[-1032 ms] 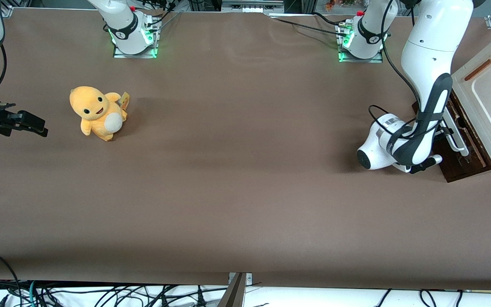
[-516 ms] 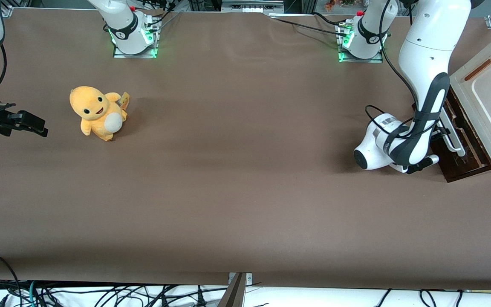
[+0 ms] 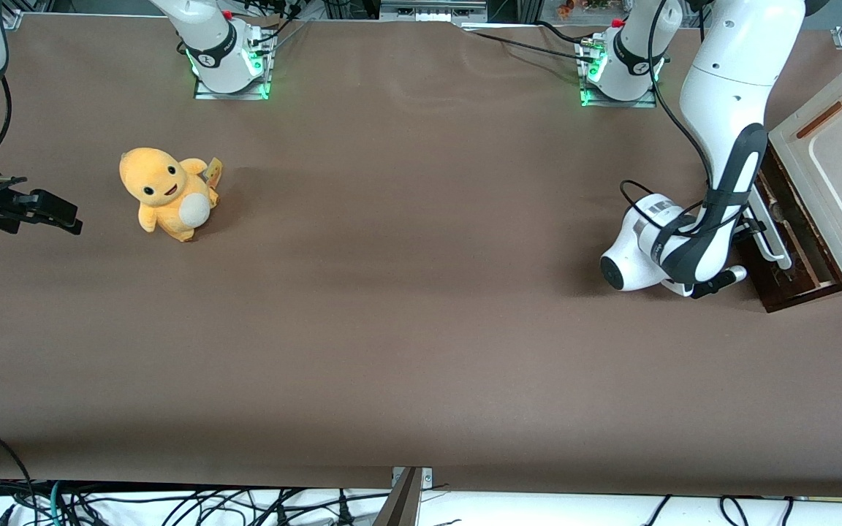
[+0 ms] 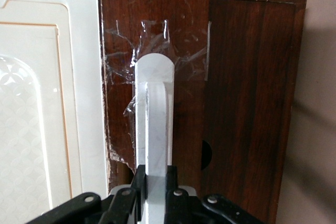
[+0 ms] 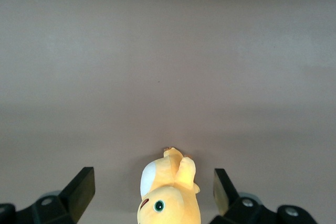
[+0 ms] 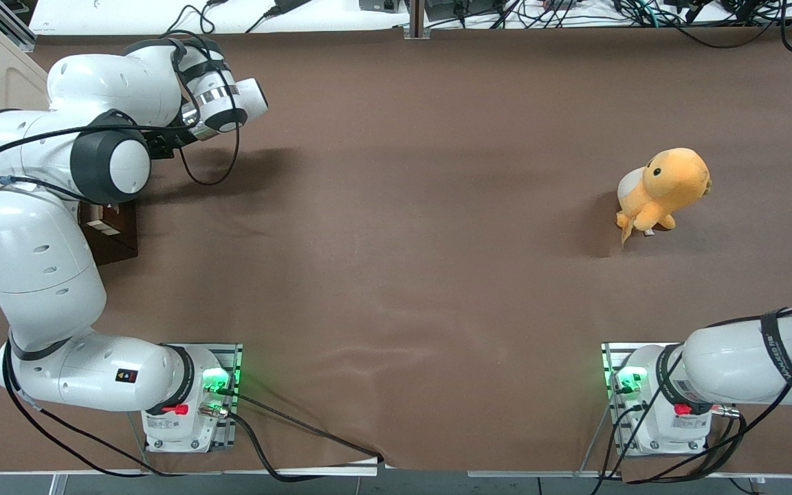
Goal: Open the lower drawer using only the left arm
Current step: 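Pull the handle with the left gripper, sliding the drawer outward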
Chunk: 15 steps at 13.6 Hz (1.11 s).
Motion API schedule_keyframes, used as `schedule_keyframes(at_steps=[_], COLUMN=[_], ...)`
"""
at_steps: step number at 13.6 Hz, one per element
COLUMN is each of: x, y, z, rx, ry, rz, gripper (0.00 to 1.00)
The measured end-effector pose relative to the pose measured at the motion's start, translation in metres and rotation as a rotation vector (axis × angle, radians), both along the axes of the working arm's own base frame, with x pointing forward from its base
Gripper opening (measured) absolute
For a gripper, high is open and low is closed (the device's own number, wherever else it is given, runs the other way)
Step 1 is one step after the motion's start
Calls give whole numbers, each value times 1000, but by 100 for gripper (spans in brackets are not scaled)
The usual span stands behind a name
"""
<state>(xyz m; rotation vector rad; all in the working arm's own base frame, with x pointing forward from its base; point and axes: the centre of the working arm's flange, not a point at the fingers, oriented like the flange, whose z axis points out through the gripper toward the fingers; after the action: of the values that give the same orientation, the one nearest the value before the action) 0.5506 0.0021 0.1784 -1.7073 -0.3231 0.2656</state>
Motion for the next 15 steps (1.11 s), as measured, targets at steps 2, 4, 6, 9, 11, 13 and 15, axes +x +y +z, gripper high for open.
schedule_keyframes(at_steps=[2, 4, 6, 9, 11, 13, 15], x=[1, 1, 1, 4, 4, 2, 2], y=[-2, -5, -10, -14, -18, -25, -31], z=[1, 1, 2, 5, 7, 7, 7], rx=[-3, -4, -6, -17, -23, -28, -32], ry=[-1, -1, -1, -6, -6, -3, -4], rz=[1, -1, -5, 5, 7, 15, 11], gripper=[18, 18, 18, 18, 18, 18, 18])
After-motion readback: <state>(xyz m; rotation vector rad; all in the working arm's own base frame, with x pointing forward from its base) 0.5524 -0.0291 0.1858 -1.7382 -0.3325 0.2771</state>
